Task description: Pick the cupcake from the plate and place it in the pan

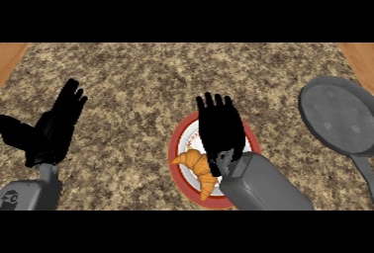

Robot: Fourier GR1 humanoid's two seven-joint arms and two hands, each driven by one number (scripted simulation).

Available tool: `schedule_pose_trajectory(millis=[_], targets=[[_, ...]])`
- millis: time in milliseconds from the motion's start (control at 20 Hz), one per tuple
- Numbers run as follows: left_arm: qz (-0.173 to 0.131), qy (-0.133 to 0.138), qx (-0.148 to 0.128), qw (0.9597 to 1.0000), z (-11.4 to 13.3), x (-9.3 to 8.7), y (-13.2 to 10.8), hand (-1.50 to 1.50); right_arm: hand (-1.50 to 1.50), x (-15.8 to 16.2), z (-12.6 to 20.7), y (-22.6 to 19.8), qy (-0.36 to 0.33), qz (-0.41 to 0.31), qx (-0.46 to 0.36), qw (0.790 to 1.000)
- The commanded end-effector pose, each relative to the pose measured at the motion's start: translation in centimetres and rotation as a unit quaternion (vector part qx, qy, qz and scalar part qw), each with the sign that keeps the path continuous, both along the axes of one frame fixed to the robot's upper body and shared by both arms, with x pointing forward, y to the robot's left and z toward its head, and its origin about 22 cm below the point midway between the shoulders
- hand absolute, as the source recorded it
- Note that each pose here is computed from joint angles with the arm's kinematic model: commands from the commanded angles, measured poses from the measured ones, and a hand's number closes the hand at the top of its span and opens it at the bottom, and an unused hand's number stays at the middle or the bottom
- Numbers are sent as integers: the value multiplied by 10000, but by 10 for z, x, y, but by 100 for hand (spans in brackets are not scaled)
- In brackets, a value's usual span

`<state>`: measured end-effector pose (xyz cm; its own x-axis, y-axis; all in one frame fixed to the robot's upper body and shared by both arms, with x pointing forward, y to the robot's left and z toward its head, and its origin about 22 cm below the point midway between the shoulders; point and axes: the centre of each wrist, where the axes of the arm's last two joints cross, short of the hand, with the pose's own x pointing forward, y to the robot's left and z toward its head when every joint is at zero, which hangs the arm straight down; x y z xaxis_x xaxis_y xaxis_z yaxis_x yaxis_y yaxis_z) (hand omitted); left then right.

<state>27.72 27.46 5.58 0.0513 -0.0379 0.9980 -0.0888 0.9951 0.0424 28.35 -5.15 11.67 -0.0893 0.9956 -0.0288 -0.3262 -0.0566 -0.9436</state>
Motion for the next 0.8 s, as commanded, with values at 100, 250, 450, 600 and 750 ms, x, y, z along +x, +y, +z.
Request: schedule_pose_trajectory(millis=[100, 250, 450, 600, 750], targets=[[69, -6, 14, 10000, -6, -10, 13, 0, -150, 19, -17, -3, 74, -268, -224, 9994], [-37, -9, -2, 10000, -6, 9, -17, 0, -150, 13, -27, 12, -23, -221, -113, 9997], [58, 63, -53, 9999, 14, -8, -16, 0, -150, 31, -35, -4, 321, -279, -193, 9989], [-94, -19, -39, 9999, -11, 4, -16, 0, -150, 30, -58, 8, 226, -291, -203, 9991], [14, 27, 9, 10000, 4, 4, -15, 0, -150, 38, -57, -16, 245, -195, -195, 9993]])
